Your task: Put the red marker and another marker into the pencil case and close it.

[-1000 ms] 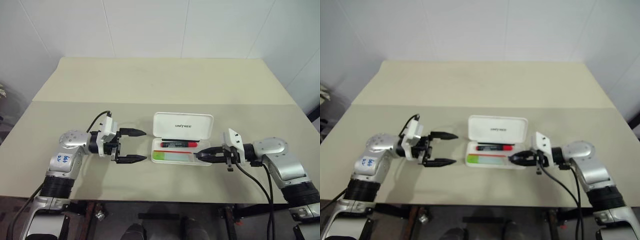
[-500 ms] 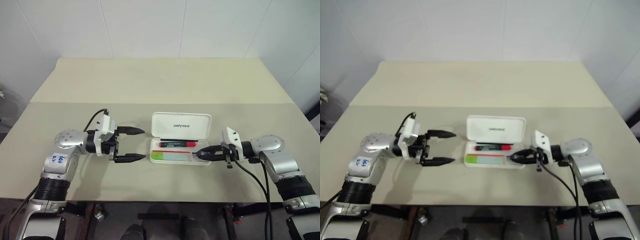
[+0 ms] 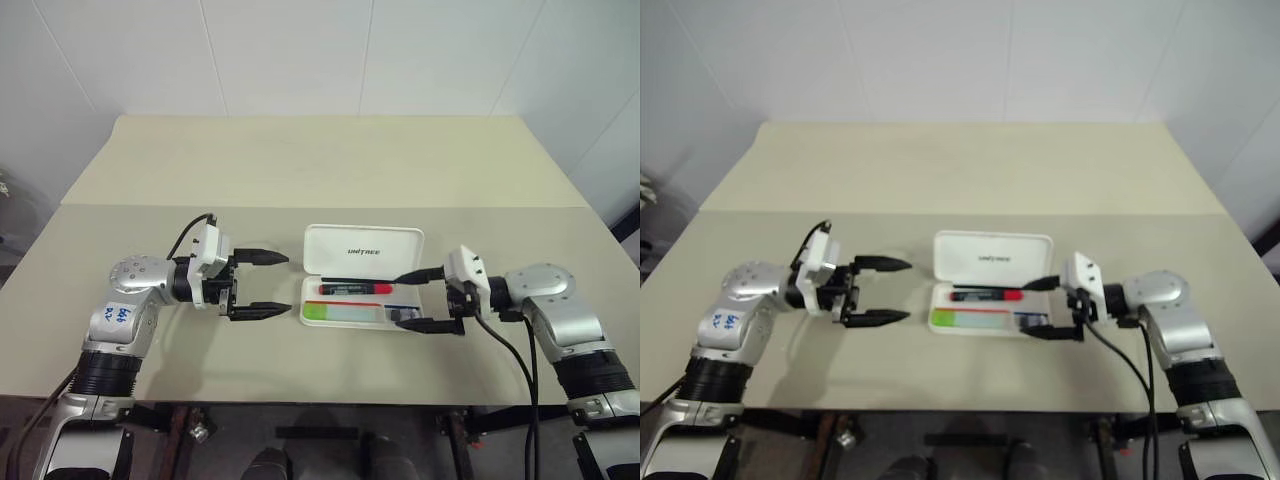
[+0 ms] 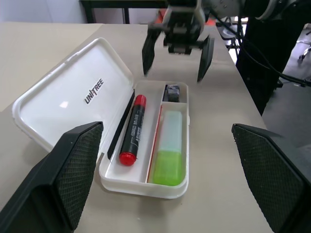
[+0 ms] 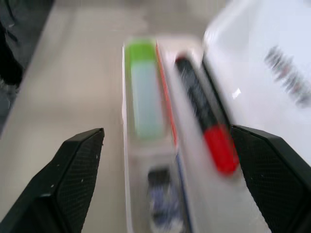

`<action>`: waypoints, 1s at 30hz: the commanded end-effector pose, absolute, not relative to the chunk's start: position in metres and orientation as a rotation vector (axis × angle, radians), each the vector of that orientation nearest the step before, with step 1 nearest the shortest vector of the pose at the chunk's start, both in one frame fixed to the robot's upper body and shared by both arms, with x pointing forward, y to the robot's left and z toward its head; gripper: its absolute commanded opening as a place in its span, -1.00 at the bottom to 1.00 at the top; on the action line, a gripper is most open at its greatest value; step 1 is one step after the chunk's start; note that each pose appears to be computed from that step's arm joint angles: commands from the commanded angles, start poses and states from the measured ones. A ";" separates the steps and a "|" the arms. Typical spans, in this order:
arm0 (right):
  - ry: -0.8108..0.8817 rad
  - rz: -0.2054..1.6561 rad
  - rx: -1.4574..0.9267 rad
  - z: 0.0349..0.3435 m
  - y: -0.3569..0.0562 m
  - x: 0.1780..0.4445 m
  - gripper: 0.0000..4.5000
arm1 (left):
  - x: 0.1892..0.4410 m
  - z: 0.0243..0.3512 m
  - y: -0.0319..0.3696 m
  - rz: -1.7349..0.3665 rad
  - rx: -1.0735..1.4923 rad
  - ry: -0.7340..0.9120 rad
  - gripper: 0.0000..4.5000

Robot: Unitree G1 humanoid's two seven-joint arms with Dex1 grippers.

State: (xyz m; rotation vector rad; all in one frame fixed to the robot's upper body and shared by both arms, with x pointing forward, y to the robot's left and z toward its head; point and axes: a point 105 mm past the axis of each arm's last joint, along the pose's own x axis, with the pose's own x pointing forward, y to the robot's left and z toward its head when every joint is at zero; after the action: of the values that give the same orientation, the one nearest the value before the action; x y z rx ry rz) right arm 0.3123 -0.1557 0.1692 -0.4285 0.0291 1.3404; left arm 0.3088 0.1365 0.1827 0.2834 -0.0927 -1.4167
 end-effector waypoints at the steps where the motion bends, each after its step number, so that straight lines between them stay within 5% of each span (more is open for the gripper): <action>1: -0.048 1.305 -0.390 0.192 -0.159 0.301 0.97 | 0.311 0.195 0.138 -1.407 0.297 -0.146 1.00; 6: -0.072 1.250 -0.336 0.204 -0.174 0.274 0.97 | 0.317 0.199 0.145 -1.400 0.283 -0.146 1.00; 16: 0.000 1.088 -0.395 0.204 -0.221 0.267 0.97 | 0.322 0.202 0.169 -1.393 0.266 -0.123 1.00; 19: -0.005 1.082 -0.396 0.204 -0.218 0.266 1.00 | 0.318 0.204 0.166 -1.422 0.238 -0.135 0.74; 30: -0.029 1.063 -0.408 0.207 -0.212 0.274 1.00 | 0.317 0.203 0.169 -1.419 0.244 -0.128 -0.80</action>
State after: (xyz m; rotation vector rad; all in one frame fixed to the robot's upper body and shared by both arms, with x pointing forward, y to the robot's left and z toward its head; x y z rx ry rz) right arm 0.2734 -0.2139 0.1953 -0.3750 0.0224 1.0690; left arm 0.3188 0.1643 0.1907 0.2254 -0.0797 -1.4279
